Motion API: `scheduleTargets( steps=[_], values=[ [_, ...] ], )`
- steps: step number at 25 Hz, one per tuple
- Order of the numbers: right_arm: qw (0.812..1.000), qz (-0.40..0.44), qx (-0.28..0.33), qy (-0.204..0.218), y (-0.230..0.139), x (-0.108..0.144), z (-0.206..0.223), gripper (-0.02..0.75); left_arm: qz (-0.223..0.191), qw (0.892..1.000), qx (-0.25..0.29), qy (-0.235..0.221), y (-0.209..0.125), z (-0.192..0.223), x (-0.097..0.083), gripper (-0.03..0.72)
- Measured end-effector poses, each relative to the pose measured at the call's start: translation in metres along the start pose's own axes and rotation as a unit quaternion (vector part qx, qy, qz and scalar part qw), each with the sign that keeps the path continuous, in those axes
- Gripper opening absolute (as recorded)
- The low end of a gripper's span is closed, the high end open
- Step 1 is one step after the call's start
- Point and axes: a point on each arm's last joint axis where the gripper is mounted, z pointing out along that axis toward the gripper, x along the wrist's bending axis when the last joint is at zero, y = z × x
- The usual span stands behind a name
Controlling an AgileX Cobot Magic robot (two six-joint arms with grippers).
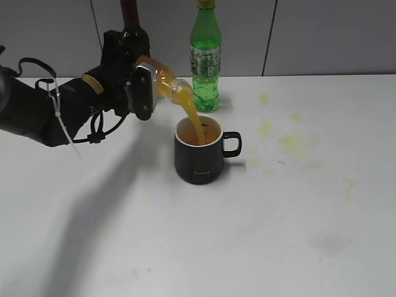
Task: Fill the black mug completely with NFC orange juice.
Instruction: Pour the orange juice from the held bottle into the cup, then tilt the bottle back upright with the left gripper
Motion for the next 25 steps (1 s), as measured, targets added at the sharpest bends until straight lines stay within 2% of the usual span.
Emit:
scheduleTargets(
  steps=[25],
  values=[
    [1.000,0.000,0.000,0.000,0.000,0.000,0.000,0.592,0.035,0.999,0.025,0.029,-0.012,0.002,0.011,0.465]
  ],
)
